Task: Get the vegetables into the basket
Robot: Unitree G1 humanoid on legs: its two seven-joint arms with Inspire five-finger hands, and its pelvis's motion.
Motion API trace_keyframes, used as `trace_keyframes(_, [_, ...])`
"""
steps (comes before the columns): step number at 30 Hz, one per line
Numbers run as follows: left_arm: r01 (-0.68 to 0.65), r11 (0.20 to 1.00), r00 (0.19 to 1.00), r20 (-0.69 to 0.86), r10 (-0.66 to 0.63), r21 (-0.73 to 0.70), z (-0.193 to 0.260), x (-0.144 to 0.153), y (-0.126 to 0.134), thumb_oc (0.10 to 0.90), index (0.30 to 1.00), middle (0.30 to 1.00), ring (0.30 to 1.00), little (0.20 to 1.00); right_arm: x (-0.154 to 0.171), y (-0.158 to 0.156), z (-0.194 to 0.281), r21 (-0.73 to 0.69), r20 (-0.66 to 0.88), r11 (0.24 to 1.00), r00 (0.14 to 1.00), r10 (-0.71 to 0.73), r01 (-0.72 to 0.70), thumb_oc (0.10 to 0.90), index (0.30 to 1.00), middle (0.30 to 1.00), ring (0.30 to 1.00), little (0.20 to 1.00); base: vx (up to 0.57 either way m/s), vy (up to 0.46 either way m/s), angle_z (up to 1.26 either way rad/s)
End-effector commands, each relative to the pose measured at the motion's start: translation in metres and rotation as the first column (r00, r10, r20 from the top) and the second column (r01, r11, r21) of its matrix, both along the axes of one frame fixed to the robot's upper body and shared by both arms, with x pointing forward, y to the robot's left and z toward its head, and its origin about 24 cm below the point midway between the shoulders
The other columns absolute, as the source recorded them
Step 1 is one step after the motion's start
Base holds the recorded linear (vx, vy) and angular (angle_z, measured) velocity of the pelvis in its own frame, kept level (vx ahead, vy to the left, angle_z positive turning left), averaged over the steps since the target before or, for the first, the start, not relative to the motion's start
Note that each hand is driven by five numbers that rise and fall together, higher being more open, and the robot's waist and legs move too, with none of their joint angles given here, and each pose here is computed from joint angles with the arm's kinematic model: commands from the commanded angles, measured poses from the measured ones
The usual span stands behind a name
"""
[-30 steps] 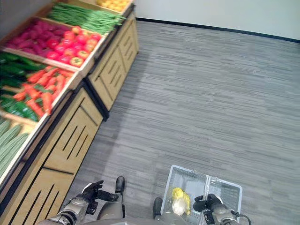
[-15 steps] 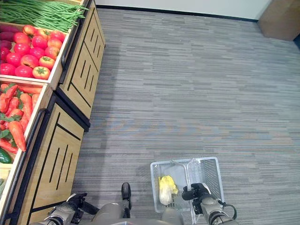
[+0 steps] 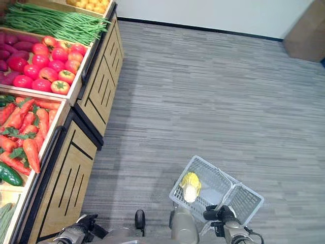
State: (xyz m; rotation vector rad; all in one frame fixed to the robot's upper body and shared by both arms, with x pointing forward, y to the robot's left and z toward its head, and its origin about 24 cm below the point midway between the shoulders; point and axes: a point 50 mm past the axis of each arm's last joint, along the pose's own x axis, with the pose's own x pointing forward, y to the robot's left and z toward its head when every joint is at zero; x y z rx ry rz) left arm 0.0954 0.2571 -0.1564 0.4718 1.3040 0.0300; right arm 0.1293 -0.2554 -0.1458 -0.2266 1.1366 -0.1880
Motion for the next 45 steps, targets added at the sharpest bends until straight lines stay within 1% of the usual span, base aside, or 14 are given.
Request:
trace_keyframes(1, [-0.001,1.000,0.998,0.059,-0.001,0.030,0.008,0.017,0.010,0.900,1.000,1.000,1.000,1.000,-0.013,-0.015,0.001,-0.052,-0.064,0.996,0.995,0.074,-0.077,0.400,0.300,0.300,0.300,0.300,0.21,-0.154,0.73])
trace_keyframes(4, [0.004,1.000,0.999,0.048,-0.004,0.017,0.005,0.016,0.004,0.900,1.000,1.000,1.000,1.000,-0.014,-0.018,0.001,-0.057,-0.073,0.995,0.994,0.082,-0.086,0.400,0.300,0.300,0.300,0.300,0.21,-0.177,0.58])
trace_keyframes(7, [0.033,0.999,0.997,0.075,-0.033,0.001,0.006,0.027,-0.006,0.900,1.000,1.000,1.000,1.000,-0.010,-0.020,0.004,-0.068,-0.062,0.993,0.994,0.091,-0.095,0.400,0.300,0.300,0.300,0.300,0.12,-0.178,0.47])
trace_keyframes(10, [0.049,0.999,0.995,0.084,-0.049,-0.007,0.006,0.031,-0.010,0.900,1.000,1.000,1.000,1.000,-0.013,-0.021,0.003,-0.068,-0.070,0.993,0.993,0.090,-0.095,0.400,0.300,0.300,0.300,0.300,0.10,-0.125,0.48])
trace_keyframes(16, [0.040,0.999,0.997,0.065,-0.039,-0.006,0.004,0.023,-0.009,0.900,1.000,1.000,1.000,1.000,-0.027,-0.021,-0.001,-0.063,-0.118,0.992,0.987,0.105,-0.113,0.400,0.300,0.300,0.300,0.300,0.11,-0.110,0.19])
trace_keyframes(17, [0.032,0.999,0.997,0.064,-0.032,-0.008,0.003,0.022,-0.009,0.900,1.000,1.000,1.000,1.000,-0.028,-0.021,-0.001,-0.062,-0.124,0.991,0.986,0.111,-0.120,0.400,0.300,0.300,0.300,0.300,0.11,-0.152,0.33])
trace_keyframes(18, [-0.006,1.000,0.998,0.065,0.007,-0.025,0.003,0.020,-0.009,0.900,1.000,1.000,1.000,1.000,-0.032,-0.020,-0.003,-0.056,-0.136,0.990,0.983,0.121,-0.129,0.400,0.300,0.300,0.300,0.300,0.09,-0.187,0.46])
trace_keyframes(20, [-0.003,0.999,0.997,0.075,0.007,-0.047,0.001,0.022,-0.017,0.900,1.000,1.000,1.000,1.000,-0.033,-0.024,-0.002,-0.071,-0.149,0.988,0.981,0.122,-0.134,0.400,0.300,0.300,0.300,0.300,0.16,-0.064,0.76])
trace_keyframes(23, [0.029,0.998,0.998,0.063,-0.026,-0.051,0.000,0.020,-0.021,0.900,1.000,1.000,1.000,1.000,-0.033,-0.023,-0.002,-0.073,-0.138,0.990,0.984,0.110,-0.121,0.400,0.300,0.300,0.300,0.300,0.17,0.117,0.21])
trace_keyframes(31, [0.027,0.999,0.996,0.080,-0.025,-0.026,0.003,0.023,-0.011,0.900,1.000,1.000,1.000,1.000,-0.034,-0.017,-0.004,-0.061,-0.151,0.991,0.982,0.111,-0.121,0.400,0.300,0.300,0.300,0.300,0.03,0.132,-0.50])
trace_keyframes(32, [0.017,1.000,0.997,0.075,-0.016,-0.014,0.004,0.021,-0.007,0.900,1.000,1.000,1.000,1.000,-0.033,-0.014,-0.005,-0.053,-0.151,0.991,0.982,0.114,-0.123,0.400,0.300,0.300,0.300,0.300,0.02,0.150,-0.11])
trace_keyframes(38, [0.011,1.000,0.999,0.053,-0.012,0.010,0.005,0.015,0.003,0.900,1.000,1.000,1.000,1.000,-0.033,-0.008,-0.008,-0.035,-0.161,0.989,0.978,0.134,-0.141,0.400,0.300,0.300,0.300,0.300,0.01,0.106,-0.18])
trace_keyframes(45, [0.002,1.000,0.999,0.044,-0.002,0.008,0.005,0.012,0.005,0.900,1.000,1.000,1.000,1.000,-0.034,-0.006,-0.008,-0.027,-0.171,0.989,0.975,0.141,-0.147,0.400,0.300,0.300,0.300,0.300,0.01,0.050,0.00])
